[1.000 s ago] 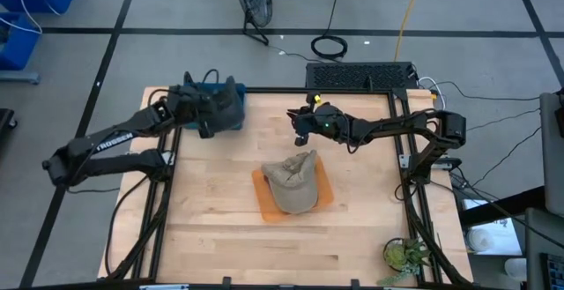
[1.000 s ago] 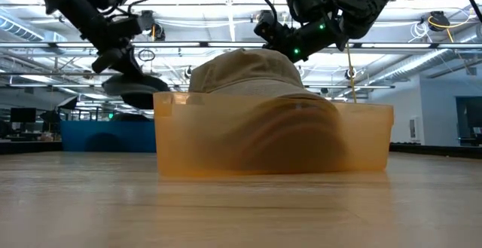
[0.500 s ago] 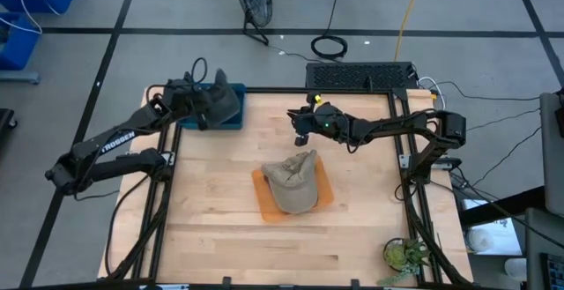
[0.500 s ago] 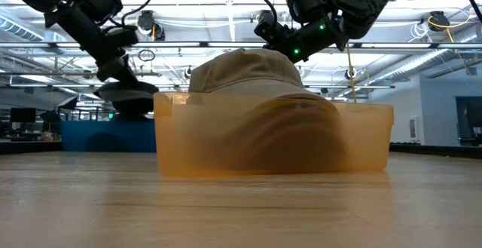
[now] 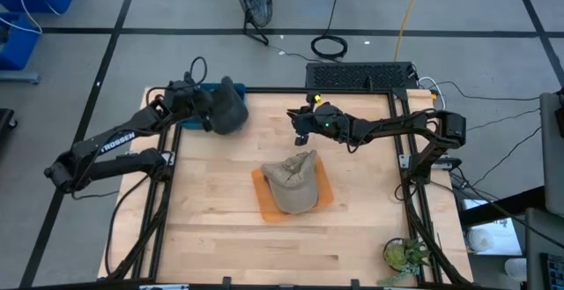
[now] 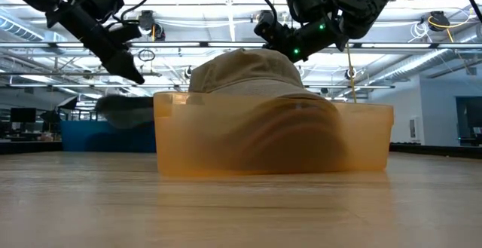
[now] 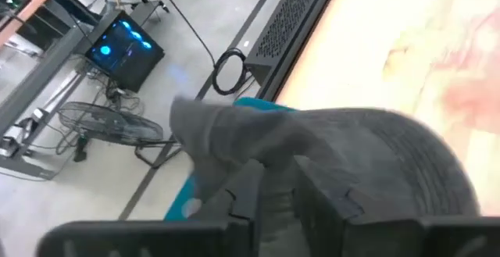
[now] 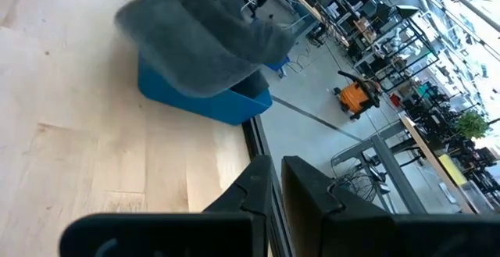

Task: Pick & Place hat
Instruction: Put the black cap into the blue bin

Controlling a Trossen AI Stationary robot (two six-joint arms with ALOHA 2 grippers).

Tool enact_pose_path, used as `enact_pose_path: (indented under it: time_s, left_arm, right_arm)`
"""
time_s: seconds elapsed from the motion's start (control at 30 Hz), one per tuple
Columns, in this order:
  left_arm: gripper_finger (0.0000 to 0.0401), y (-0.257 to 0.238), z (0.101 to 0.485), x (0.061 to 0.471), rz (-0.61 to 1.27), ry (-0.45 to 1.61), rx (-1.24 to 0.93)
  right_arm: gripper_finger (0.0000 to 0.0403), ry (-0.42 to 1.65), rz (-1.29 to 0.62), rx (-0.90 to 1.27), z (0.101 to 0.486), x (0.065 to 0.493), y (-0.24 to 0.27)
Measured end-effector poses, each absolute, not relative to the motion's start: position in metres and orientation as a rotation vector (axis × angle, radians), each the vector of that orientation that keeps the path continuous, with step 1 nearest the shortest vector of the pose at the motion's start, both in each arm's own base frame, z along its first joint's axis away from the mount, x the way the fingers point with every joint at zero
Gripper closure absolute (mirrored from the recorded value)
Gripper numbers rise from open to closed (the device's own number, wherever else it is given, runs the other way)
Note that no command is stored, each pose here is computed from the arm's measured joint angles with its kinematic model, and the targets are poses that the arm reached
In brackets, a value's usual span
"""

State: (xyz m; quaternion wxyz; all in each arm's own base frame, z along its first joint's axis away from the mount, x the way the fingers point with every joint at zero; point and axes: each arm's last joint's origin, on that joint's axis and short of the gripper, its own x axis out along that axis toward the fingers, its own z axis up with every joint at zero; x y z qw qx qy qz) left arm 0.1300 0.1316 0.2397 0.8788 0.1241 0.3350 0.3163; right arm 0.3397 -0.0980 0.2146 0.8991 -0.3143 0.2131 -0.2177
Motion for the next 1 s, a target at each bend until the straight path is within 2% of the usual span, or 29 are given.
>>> enact_pose_path:
  time_s: [0.33, 0.57, 0.67, 0.87, 1.0]
  left_arm:
    - [0.0247, 0.120, 0.245, 0.145, 0.585, 0.607, 0.288]
    - [0.0223, 0.087, 0.253, 0.171, 0.256, 0.427, 0.277]
    - [0.0226, 0.068, 0.247, 0.184, 0.208, 0.477, 0.379]
    - [0.0243, 0.044, 0.220, 0.210, 0.265, 0.671, 0.519]
    - [0.0233, 0.039, 0.199, 0.223, 0.305, 0.776, 0.541]
  right_arm:
    - [0.0383, 0.418, -0.405, -0.618, 0.214, 0.338, -0.105]
    - [0.0383, 0.407, -0.415, -0.616, 0.216, 0.338, -0.106]
    - [0.0383, 0.390, -0.422, -0.617, 0.217, 0.338, -0.107]
    - [0.0383, 0.377, -0.427, -0.623, 0.219, 0.339, -0.107]
    - [0.0383, 0.370, -0.429, -0.643, 0.220, 0.339, -0.108]
